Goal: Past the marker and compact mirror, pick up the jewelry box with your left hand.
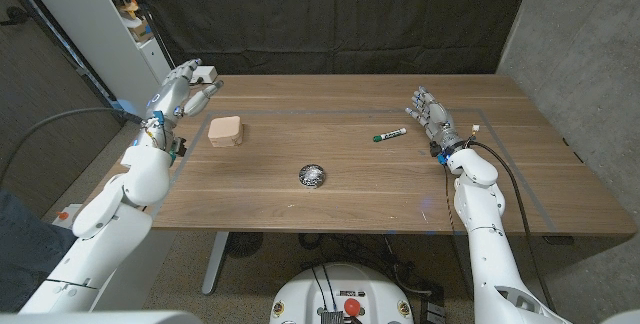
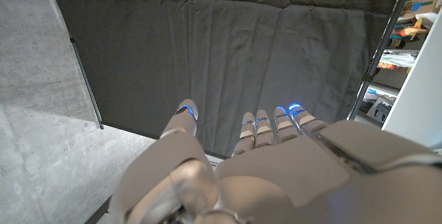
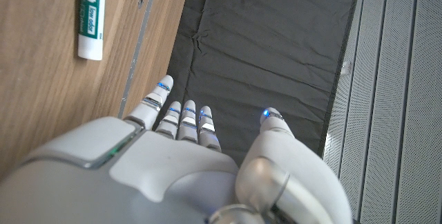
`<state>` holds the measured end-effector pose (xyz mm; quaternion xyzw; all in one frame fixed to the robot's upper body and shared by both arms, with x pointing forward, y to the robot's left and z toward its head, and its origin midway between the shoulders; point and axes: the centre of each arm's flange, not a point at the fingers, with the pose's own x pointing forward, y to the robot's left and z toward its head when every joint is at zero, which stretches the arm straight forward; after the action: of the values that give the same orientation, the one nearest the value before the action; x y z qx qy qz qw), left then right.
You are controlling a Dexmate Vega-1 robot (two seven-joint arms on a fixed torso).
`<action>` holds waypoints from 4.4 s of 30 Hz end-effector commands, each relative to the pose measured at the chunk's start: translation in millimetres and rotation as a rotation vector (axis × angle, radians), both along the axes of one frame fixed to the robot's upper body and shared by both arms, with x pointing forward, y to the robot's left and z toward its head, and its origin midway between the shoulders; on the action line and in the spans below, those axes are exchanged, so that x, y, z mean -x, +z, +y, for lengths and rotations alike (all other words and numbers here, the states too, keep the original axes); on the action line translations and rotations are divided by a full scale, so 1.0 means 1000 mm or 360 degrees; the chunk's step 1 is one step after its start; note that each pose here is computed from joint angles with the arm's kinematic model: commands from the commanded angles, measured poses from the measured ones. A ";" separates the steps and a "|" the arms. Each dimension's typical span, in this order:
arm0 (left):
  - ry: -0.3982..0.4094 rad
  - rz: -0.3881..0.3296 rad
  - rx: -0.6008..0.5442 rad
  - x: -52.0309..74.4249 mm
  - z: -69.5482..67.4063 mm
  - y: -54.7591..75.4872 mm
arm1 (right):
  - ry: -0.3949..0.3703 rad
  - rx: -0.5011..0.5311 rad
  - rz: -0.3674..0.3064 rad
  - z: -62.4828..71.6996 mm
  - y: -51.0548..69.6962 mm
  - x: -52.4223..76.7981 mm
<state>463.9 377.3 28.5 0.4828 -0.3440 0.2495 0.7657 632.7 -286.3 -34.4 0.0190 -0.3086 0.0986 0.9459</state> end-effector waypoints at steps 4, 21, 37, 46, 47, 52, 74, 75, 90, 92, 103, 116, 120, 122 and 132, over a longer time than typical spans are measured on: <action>0.0165 0.0017 -0.0088 0.000 0.001 0.005 | 0.0000 0.0006 0.0010 0.000 -0.001 -0.002; 0.0195 0.0105 -0.0052 -0.003 0.009 0.010 | 0.0009 0.0007 0.0010 0.003 0.000 -0.006; 0.0287 0.0136 -0.0119 -0.005 0.010 0.010 | 0.0011 0.0018 0.0011 0.003 0.001 -0.005; 0.0341 0.0161 -0.0167 -0.009 0.008 0.012 | 0.0012 0.0022 0.0012 0.002 -0.001 -0.003; 0.0346 0.0167 -0.0173 -0.010 0.008 0.013 | 0.0012 0.0025 0.0009 0.002 -0.001 -0.003; 0.0371 0.0218 -0.0189 -0.013 0.007 0.015 | 0.0010 0.0022 0.0009 0.002 -0.001 -0.002; 0.0459 0.0355 -0.0203 -0.028 0.011 0.030 | -0.0008 0.0027 0.0009 0.004 0.001 -0.001; 0.0461 0.0364 -0.0203 -0.028 0.011 0.030 | -0.0009 0.0026 0.0009 0.004 0.001 -0.001; 0.0524 0.0487 -0.0240 -0.038 0.012 0.036 | -0.0017 0.0027 0.0008 0.004 0.002 -0.004; 0.0529 0.0500 -0.0253 -0.039 0.012 0.036 | -0.0020 0.0018 0.0015 0.004 0.003 -0.004; 0.0551 0.0572 -0.0285 -0.046 0.011 0.037 | -0.0023 0.0022 0.0020 0.003 0.003 -0.006; 0.0601 0.0679 -0.0296 -0.057 0.009 0.043 | -0.0033 0.0026 0.0024 0.001 0.003 -0.007; 0.0615 0.0720 -0.0306 -0.061 0.009 0.045 | -0.0035 0.0027 0.0023 0.001 0.003 -0.008; 0.0625 0.0736 -0.0313 -0.062 0.009 0.046 | -0.0033 0.0029 0.0023 0.001 0.004 -0.008; 0.0664 0.0800 -0.0314 -0.069 0.008 0.045 | -0.0038 0.0029 0.0025 0.001 0.006 -0.010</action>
<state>521.4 390.4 68.3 0.6471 -0.0839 0.2460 0.7167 640.6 -284.8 -30.3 0.0088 -0.3017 0.0921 0.9489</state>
